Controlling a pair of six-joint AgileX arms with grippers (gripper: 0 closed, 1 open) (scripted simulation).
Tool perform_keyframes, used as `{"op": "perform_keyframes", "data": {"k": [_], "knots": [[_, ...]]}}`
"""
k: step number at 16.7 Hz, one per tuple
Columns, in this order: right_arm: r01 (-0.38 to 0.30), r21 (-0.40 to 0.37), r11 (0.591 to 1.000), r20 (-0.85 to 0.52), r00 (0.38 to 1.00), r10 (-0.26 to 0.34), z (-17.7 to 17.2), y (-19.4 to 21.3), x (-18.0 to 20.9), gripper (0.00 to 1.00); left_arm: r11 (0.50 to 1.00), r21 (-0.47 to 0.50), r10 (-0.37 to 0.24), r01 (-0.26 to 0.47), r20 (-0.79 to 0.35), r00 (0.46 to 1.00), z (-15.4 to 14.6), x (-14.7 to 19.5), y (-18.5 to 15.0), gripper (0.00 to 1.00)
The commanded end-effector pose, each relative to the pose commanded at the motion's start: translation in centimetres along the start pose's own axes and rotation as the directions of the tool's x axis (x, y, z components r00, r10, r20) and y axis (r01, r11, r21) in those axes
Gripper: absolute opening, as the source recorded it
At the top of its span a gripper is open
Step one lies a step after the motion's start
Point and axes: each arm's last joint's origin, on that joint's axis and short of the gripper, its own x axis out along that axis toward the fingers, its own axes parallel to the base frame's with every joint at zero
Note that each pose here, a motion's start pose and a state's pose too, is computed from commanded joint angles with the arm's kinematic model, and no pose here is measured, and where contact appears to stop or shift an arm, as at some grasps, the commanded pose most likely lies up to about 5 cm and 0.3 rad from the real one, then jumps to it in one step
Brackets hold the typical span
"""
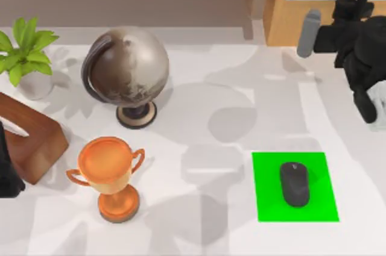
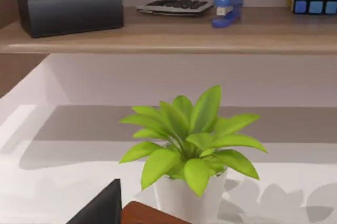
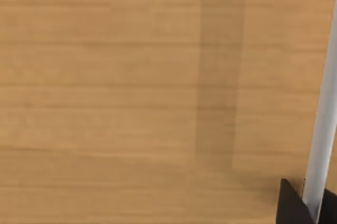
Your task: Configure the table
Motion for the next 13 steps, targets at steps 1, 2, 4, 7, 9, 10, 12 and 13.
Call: {"op": "perform_keyframes", "data": {"k": [1,2,4,7,9,10,12,13], "knots": [[0.0,0.0,1.0,0.0,1.0,0.0,0.0,0.0,0.0,0.0,1.0,0.0,0.0,0.0,0.0,1.0,0.0,0.0,0.0,1.0],[0.0,0.0,1.0,0.0,1.0,0.0,0.0,0.0,0.0,0.0,1.0,0.0,0.0,0.0,0.0,1.0,0.0,0.0,0.0,1.0],[0.0,0.0,1.0,0.0,1.0,0.0,0.0,0.0,0.0,0.15,1.0,0.0,0.0,0.0,0.0,1.0,0.0,0.0,0.0,1.0],[0.0,0.0,1.0,0.0,1.0,0.0,0.0,0.0,0.0,0.38,1.0,0.0,0.0,0.0,0.0,1.0,0.0,0.0,0.0,1.0],[0.0,0.0,1.0,0.0,1.0,0.0,0.0,0.0,0.0,0.53,1.0,0.0,0.0,0.0,0.0,1.0,0.0,0.0,0.0,1.0],[0.0,0.0,1.0,0.0,1.0,0.0,0.0,0.0,0.0,0.6,1.0,0.0,0.0,0.0,0.0,1.0,0.0,0.0,0.0,1.0],[0.0,0.0,1.0,0.0,1.0,0.0,0.0,0.0,0.0,0.75,1.0,0.0,0.0,0.0,0.0,1.0,0.0,0.0,0.0,1.0],[0.0,0.0,1.0,0.0,1.0,0.0,0.0,0.0,0.0,0.83,1.0,0.0,0.0,0.0,0.0,1.0,0.0,0.0,0.0,1.0]]}}
